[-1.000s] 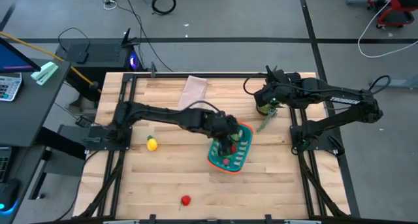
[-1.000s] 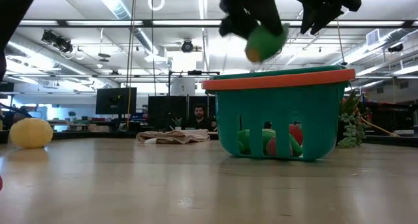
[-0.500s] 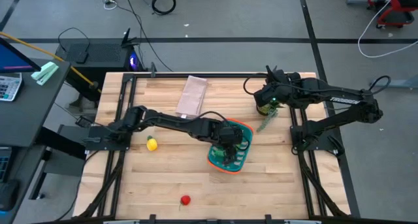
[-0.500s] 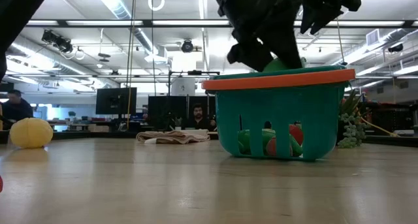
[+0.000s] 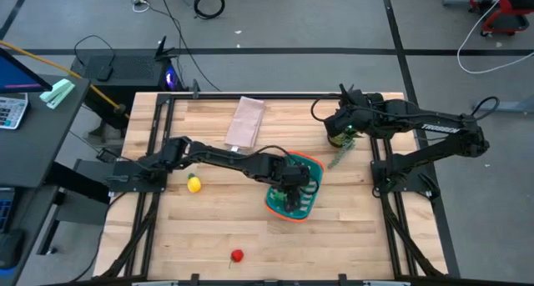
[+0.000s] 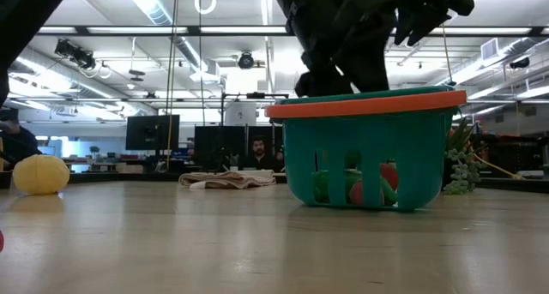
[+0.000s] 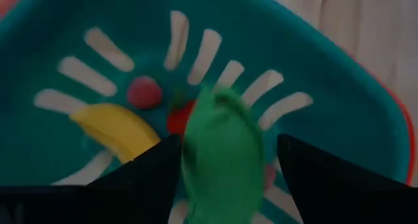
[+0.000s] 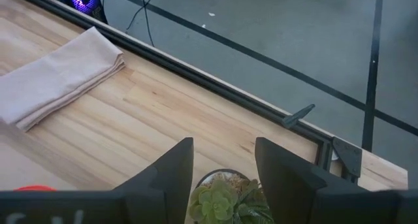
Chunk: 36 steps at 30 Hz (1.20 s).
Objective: Pick and placing Produce into tupperware
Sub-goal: Put the green corn into the blue basket, then put the yellow pineapple into the blue basket
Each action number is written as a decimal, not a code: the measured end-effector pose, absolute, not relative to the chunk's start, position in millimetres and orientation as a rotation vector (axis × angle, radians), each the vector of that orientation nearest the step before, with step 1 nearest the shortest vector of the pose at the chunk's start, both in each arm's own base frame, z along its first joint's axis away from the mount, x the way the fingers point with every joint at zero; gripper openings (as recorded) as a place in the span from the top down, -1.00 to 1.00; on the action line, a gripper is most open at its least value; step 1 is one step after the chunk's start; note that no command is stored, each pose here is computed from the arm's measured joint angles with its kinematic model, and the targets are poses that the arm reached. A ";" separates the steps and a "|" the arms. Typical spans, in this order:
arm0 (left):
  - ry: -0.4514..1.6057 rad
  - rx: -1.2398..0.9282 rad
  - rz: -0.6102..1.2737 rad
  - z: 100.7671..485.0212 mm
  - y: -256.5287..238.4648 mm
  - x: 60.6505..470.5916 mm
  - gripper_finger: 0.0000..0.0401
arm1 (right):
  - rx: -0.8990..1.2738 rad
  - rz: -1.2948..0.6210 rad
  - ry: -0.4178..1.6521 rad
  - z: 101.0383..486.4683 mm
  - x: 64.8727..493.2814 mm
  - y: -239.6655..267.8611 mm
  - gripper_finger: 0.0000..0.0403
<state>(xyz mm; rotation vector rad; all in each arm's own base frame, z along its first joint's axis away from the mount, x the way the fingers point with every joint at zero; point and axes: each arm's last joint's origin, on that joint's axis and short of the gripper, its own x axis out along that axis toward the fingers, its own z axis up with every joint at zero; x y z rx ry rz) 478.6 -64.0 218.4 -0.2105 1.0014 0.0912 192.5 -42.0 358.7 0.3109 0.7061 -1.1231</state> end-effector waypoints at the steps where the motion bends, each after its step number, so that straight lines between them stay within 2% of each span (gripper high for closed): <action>1: 1.002 -0.215 0.088 216.9 -64.2 479.3 -0.32 | 0.311 -1.123 0.706 358.7 192.5 -42.0 0.14; 9: 0.990 -0.319 0.144 227.1 -59.6 480.2 -0.40 | 0.324 -1.107 0.716 358.4 192.7 -41.6 0.14; 14: 0.926 -0.373 0.101 266.3 -51.9 484.2 -0.33 | 0.326 -1.106 0.717 358.3 192.7 -41.6 0.14; 20: 1.010 -0.263 0.058 313.3 -43.6 467.0 -0.27 | 0.322 -1.056 0.754 357.7 193.6 -40.6 0.14; 24: 1.148 -0.218 0.069 331.3 -35.0 441.0 -0.24 | 0.272 -0.911 0.801 358.5 199.0 -33.8 0.14; 28: 1.370 -0.226 0.131 341.2 -30.6 404.8 -0.22 | 0.277 -0.715 0.737 364.3 212.3 -18.6 0.14; 36: 1.339 -0.310 0.188 356.4 -39.8 389.1 -0.14 | 0.272 -0.280 0.435 391.2 243.1 29.3 0.14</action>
